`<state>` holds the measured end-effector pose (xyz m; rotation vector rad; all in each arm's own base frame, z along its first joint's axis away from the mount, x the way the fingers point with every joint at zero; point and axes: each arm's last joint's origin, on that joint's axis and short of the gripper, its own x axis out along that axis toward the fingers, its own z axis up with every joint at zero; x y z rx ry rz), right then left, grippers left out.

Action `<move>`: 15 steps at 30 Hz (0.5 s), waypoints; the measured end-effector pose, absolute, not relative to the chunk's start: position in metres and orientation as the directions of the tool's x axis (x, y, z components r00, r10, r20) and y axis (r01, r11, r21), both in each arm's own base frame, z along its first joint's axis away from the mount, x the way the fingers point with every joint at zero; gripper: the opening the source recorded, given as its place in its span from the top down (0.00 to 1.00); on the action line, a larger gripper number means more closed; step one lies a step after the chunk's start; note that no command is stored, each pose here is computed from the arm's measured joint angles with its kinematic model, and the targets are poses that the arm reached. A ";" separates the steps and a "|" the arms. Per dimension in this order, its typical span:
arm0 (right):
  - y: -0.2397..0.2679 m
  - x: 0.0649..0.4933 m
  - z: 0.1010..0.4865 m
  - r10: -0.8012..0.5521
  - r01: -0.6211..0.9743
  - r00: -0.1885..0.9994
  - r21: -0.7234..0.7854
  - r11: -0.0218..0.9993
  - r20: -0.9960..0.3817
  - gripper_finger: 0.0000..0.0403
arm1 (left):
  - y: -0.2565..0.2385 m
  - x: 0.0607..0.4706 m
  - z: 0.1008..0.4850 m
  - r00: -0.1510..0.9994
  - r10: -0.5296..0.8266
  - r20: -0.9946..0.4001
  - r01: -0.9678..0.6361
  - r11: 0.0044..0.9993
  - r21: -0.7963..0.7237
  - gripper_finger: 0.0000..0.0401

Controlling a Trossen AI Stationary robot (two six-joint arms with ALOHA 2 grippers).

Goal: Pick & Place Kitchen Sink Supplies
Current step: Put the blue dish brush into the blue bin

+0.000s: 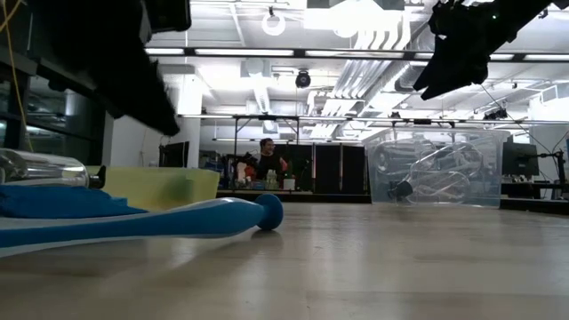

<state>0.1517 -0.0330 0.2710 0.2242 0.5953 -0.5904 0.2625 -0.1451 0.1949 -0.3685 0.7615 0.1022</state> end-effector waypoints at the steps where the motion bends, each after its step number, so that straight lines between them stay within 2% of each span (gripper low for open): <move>1: -0.032 0.152 0.271 -0.456 0.581 0.670 0.032 0.813 -0.585 0.32 | -0.146 0.263 0.193 0.712 -0.057 -0.699 -0.207 0.935 -0.287 0.67; 7: -0.029 0.152 0.271 -0.451 0.579 0.672 0.037 0.814 -0.587 0.32 | -0.157 0.274 0.178 0.696 -0.192 -0.692 -0.085 0.935 -0.344 0.67; 15: -0.027 0.152 0.270 -0.446 0.580 0.670 0.044 0.813 -0.594 0.32 | -0.163 0.282 0.174 0.711 -0.263 -0.652 -0.072 0.895 -0.439 0.67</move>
